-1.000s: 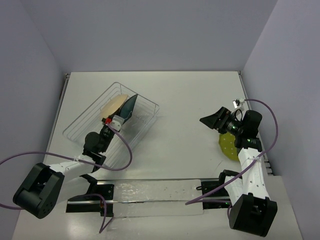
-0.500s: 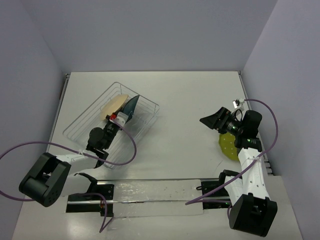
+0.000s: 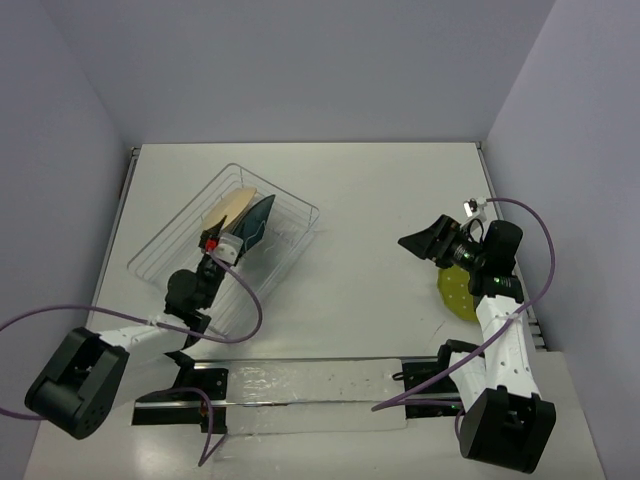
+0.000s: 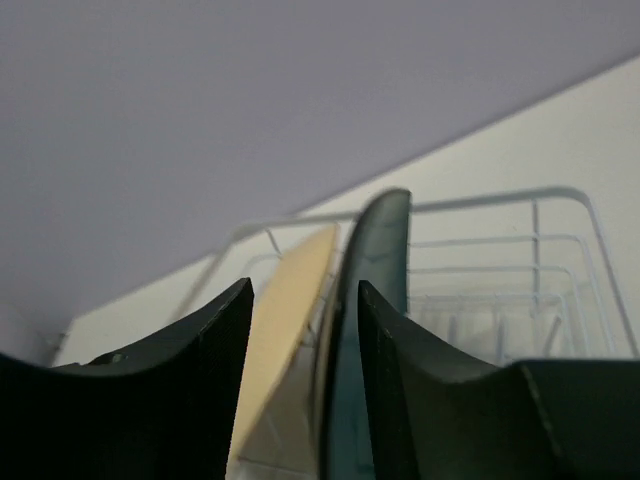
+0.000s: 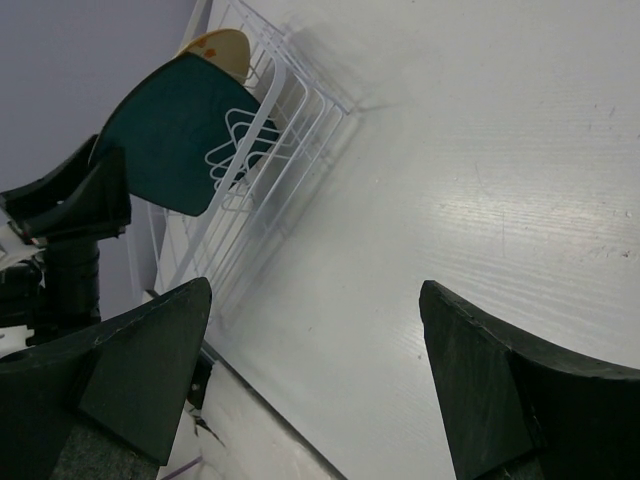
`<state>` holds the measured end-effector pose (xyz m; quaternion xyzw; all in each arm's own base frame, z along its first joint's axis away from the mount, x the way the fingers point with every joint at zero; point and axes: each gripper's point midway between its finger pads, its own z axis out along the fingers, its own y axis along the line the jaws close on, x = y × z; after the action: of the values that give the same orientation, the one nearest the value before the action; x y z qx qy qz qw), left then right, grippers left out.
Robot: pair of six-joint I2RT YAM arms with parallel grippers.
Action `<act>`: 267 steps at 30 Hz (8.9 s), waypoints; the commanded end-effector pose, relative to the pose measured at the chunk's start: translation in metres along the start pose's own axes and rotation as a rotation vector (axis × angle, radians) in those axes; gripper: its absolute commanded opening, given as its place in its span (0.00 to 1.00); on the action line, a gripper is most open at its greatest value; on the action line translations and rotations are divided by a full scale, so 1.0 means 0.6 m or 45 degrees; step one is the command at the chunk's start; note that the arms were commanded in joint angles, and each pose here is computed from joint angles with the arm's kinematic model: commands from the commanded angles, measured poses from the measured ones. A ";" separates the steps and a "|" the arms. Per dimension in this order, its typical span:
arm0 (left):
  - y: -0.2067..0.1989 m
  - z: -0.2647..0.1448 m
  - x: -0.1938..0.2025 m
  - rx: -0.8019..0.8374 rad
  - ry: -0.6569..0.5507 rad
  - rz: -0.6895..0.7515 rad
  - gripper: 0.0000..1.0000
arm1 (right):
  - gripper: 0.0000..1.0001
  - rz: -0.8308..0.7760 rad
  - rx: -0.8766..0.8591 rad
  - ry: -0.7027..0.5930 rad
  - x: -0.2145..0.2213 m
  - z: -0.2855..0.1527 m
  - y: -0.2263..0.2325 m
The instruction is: Load the plates into the dish rack
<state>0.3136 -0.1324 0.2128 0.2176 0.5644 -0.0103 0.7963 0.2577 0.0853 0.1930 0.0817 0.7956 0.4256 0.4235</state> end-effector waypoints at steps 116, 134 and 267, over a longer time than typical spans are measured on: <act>-0.036 0.142 -0.052 0.029 0.697 0.300 0.00 | 0.92 -0.017 0.181 0.036 0.013 0.007 -0.029; -0.071 0.096 -0.002 0.179 0.911 0.250 0.75 | 0.93 -0.029 0.189 0.020 0.008 0.005 -0.025; -0.698 0.078 0.006 0.762 1.386 -1.714 0.97 | 0.00 1.122 0.595 0.013 0.139 -0.040 -0.195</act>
<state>0.2547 -0.5040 0.0594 0.0057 0.8764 -0.4529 0.1640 0.2002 0.0222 0.0383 0.5400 0.7690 0.3061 0.1530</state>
